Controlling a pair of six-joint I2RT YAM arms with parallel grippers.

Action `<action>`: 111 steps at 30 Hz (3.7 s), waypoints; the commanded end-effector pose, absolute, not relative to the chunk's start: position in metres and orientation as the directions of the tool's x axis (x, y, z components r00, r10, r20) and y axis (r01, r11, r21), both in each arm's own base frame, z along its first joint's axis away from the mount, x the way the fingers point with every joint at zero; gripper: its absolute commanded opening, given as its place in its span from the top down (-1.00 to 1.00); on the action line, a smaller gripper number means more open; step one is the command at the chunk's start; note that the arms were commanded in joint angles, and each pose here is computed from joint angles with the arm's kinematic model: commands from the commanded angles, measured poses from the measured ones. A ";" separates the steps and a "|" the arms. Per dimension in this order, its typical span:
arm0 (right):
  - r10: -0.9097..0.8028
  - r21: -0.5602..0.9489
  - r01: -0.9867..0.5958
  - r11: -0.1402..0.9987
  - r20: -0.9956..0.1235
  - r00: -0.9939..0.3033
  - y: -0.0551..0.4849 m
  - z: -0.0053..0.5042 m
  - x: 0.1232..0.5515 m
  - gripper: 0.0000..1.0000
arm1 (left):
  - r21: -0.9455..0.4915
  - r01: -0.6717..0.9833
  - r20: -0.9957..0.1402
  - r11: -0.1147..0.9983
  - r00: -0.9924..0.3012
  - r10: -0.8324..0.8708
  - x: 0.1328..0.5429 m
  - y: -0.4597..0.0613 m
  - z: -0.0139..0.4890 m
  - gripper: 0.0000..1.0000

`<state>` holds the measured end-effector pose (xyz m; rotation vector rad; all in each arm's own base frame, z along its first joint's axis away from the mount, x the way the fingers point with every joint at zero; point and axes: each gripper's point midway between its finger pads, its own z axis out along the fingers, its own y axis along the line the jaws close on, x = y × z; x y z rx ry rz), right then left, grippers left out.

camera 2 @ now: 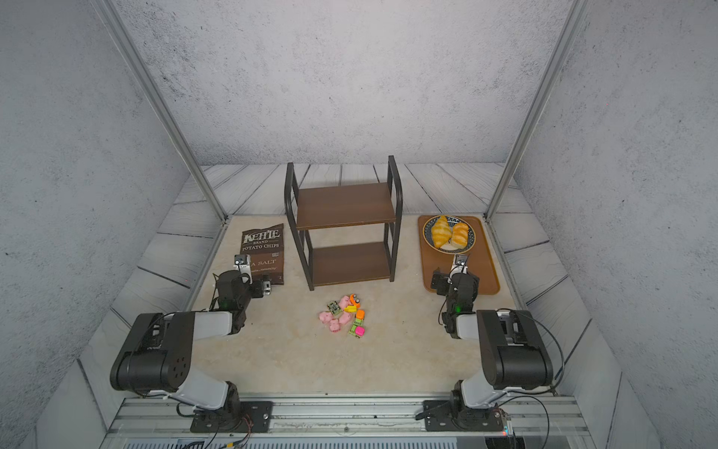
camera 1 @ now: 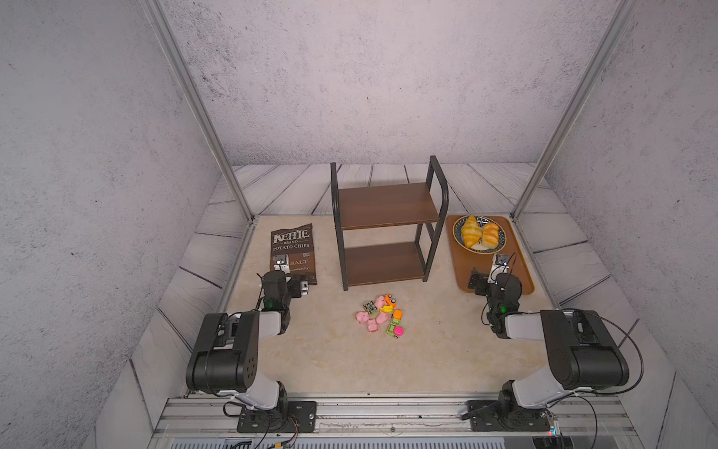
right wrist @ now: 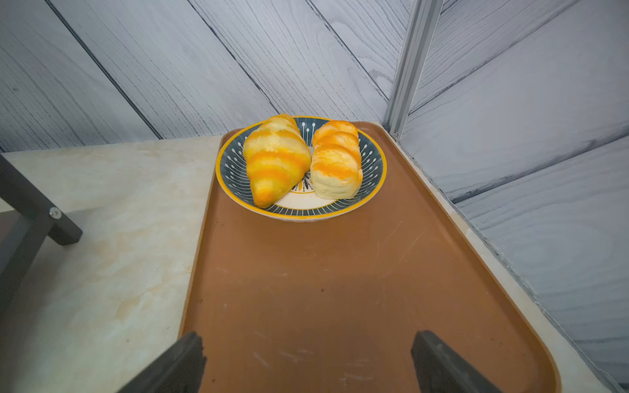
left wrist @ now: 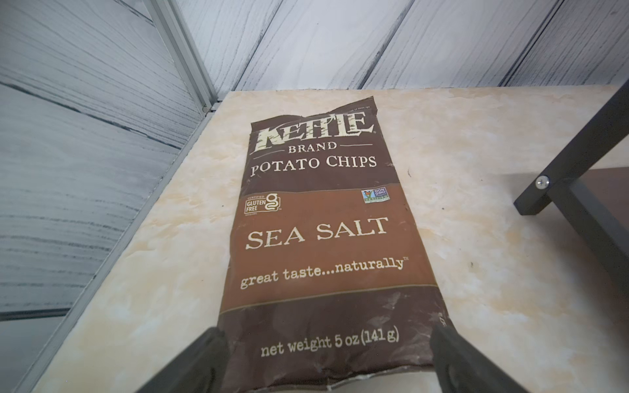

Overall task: Organize plastic toys on shelves
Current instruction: Adjust the plastic toy at the center of the board.

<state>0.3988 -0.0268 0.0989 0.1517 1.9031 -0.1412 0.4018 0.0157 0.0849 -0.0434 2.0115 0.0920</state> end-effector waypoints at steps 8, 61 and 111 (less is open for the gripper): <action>0.027 -0.031 0.162 0.986 -0.939 -0.342 -0.025 0.092 0.399 -0.99 | 0.047 -0.073 -0.916 0.996 -0.401 0.013 0.406 0.018 0.095 -0.96; 0.183 0.340 -0.051 0.939 -0.619 -0.764 0.076 0.130 0.324 -0.99 | -0.336 -0.063 -0.630 0.940 -0.727 -0.274 0.308 -0.078 0.117 -0.81; -0.358 0.379 -0.527 0.761 -0.432 -0.828 0.257 0.029 0.211 -0.33 | -0.626 0.394 -0.366 0.673 -0.911 0.192 0.244 -0.305 0.068 0.34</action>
